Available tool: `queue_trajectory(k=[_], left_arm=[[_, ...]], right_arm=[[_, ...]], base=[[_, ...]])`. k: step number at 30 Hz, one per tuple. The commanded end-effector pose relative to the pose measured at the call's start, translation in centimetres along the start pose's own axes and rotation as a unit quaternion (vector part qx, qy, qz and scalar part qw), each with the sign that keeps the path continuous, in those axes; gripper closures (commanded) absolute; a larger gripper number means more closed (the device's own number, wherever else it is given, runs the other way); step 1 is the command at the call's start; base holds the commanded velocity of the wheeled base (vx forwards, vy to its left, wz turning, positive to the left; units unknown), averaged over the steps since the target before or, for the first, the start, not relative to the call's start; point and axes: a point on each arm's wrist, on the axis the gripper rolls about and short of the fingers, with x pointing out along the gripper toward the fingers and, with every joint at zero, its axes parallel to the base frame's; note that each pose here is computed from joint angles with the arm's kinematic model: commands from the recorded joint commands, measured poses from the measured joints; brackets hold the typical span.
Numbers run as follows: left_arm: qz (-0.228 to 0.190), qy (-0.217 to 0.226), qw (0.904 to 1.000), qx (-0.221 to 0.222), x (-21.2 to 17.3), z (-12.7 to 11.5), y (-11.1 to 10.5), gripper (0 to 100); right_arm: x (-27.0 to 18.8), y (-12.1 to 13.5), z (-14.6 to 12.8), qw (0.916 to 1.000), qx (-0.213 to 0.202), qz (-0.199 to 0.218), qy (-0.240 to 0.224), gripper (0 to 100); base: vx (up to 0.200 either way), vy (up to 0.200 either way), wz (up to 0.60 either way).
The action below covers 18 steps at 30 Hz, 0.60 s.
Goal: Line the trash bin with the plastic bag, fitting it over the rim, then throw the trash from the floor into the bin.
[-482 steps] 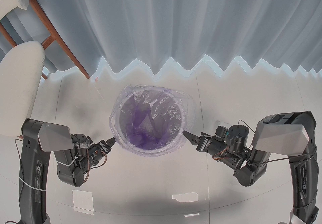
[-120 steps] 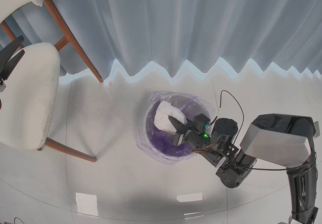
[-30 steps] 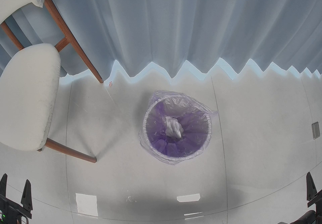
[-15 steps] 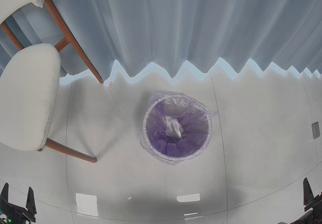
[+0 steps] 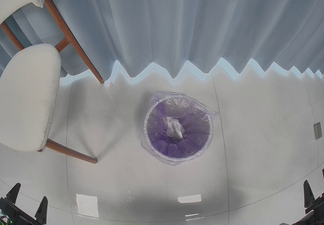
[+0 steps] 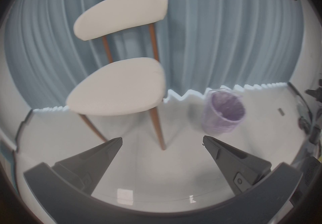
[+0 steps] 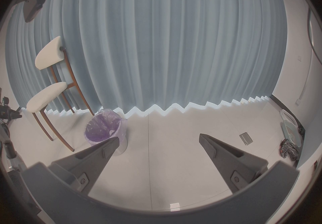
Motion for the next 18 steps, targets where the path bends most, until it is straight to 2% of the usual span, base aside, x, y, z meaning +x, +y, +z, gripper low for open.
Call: queue_trajectory(k=[1, 3, 4, 5, 8, 14, 15, 16, 18], left_arm=[[-0.080, -0.037, 0.9960, -0.016, -0.26, -0.20, 0.20, 0], [-0.030, -0.033, 0.9977, -0.051, -0.23, -0.23, 0.43, 0], [-0.030, -0.033, 0.9977, -0.051, -0.23, -0.23, 0.43, 0], [0.047, -0.030, 0.9972, -0.050, -0.25, -0.31, 0.77, 0], [0.085, -0.030, 0.9947, -0.051, -0.28, -0.33, 0.93, 0], [0.061, -0.038, 0.9961, -0.052, -0.39, -0.36, 0.73, 0], [0.033, -0.074, 0.9964, -0.027, -0.97, -0.57, 0.43, 0], [0.017, -0.075, 0.9970, -0.009, -0.97, -0.55, 0.34, 0], [0.021, -0.075, 0.9968, -0.018, -0.97, -0.55, 0.37, 0]], right_arm=[[0.05, 0.01, -0.50, 1.0000, -0.001, 0.003, 0.006, 0], [0.06, 0.00, -0.56, 1.0000, -0.001, 0.002, 0.007, 0], [0.06, 0.00, -0.56, 1.0000, -0.001, 0.002, 0.007, 0], [0.05, 0.00, -0.52, 1.0000, -0.001, 0.002, 0.006, 0], [0.05, 0.00, -0.52, 1.0000, 0.001, 0.001, 0.006, 0], [0.05, 0.00, -0.52, 1.0000, 0.000, 0.001, 0.006, 0], [0.05, 0.00, -0.52, 1.0000, -0.001, 0.001, 0.006, 0], [0.05, 0.00, -0.52, 1.0000, -0.001, 0.001, 0.006, 0], [0.05, 0.00, -0.52, 1.0000, -0.001, 0.001, 0.006, 0]], base=[[0.000, 0.000, 0.00], [0.000, 0.000, 0.00], [0.000, 0.000, 0.00], [0.000, 0.000, 0.00], [0.000, 0.000, 0.00], [0.000, 0.000, 0.00], [0.000, 0.000, 0.00], [0.000, 0.000, 0.00], [0.000, 0.000, 0.00]])
